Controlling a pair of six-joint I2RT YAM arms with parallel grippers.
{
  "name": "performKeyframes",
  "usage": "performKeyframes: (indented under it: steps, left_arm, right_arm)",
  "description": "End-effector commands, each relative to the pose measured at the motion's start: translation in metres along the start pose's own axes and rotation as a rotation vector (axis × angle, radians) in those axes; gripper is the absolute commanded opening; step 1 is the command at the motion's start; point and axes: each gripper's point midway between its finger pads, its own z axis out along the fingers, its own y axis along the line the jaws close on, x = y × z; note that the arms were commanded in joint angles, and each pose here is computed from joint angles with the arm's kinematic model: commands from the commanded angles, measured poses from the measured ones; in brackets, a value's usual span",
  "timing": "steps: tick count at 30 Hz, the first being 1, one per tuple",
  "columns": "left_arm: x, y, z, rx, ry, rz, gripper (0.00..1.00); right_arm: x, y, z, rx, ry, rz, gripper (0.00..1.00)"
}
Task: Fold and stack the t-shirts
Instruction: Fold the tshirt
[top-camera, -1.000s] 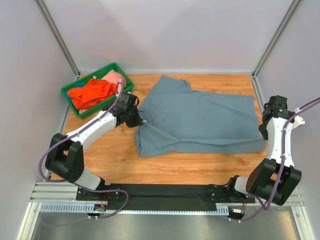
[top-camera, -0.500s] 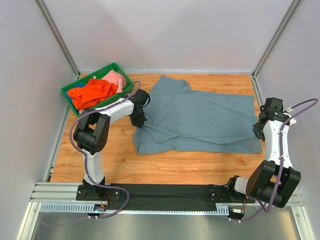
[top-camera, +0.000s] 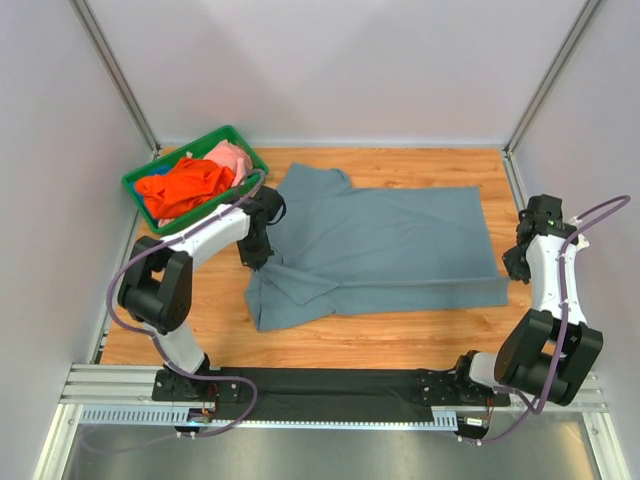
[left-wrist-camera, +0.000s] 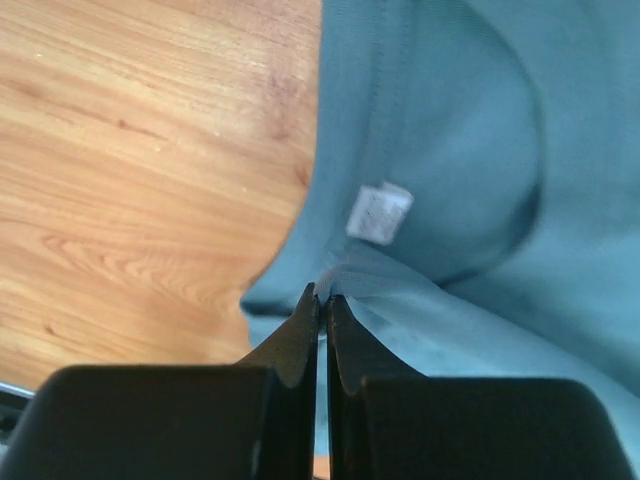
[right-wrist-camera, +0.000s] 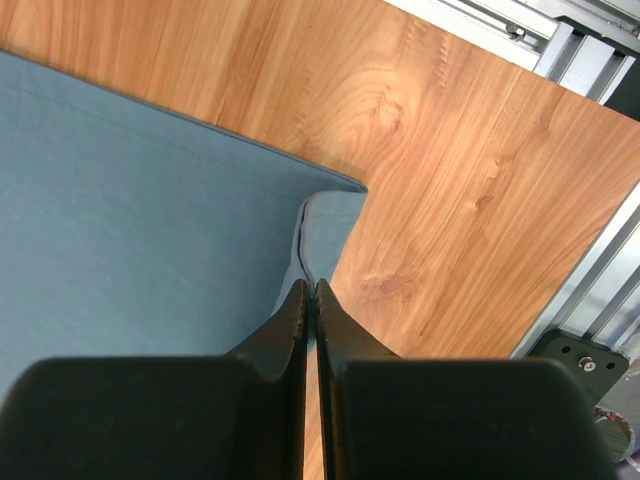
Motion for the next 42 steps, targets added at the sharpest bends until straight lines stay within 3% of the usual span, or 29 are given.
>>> performKeyframes:
  steps: [1,7,13,21,37,38,40,42]
  left_arm:
    - [-0.029,-0.014,-0.054,0.152,-0.108,-0.002,0.00]
    - [-0.057,-0.028,-0.093,0.230,-0.174,0.026,0.00]
    - [-0.069,-0.043,-0.078,0.204,-0.152,0.078,0.00]
    - [-0.103,-0.072,-0.081,0.279,-0.249,0.171,0.00]
    - [-0.113,-0.082,-0.045,0.184,-0.150,0.171,0.00]
    - [-0.109,-0.077,-0.044,0.161,-0.120,0.174,0.02]
    - [-0.119,-0.078,-0.054,0.153,-0.137,0.163,0.18]
    - [-0.124,-0.072,-0.075,0.155,-0.165,0.156,0.42]
  right_arm:
    - [-0.018,0.006,-0.005,-0.013,-0.055,-0.021,0.00]
    - [-0.023,0.036,0.000,-0.092,-0.003,-0.061,0.00]
    - [-0.018,0.063,0.026,-0.127,0.065,-0.065,0.00]
    - [-0.020,0.092,0.049,-0.181,0.112,-0.108,0.00]
    - [-0.029,0.129,0.075,-0.223,0.158,-0.153,0.03]
    - [-0.031,0.134,0.073,-0.242,0.162,-0.154,0.06]
    - [-0.032,0.139,0.070,-0.260,0.176,-0.165,0.16]
    - [-0.034,0.138,0.060,-0.245,0.191,-0.178,0.26]
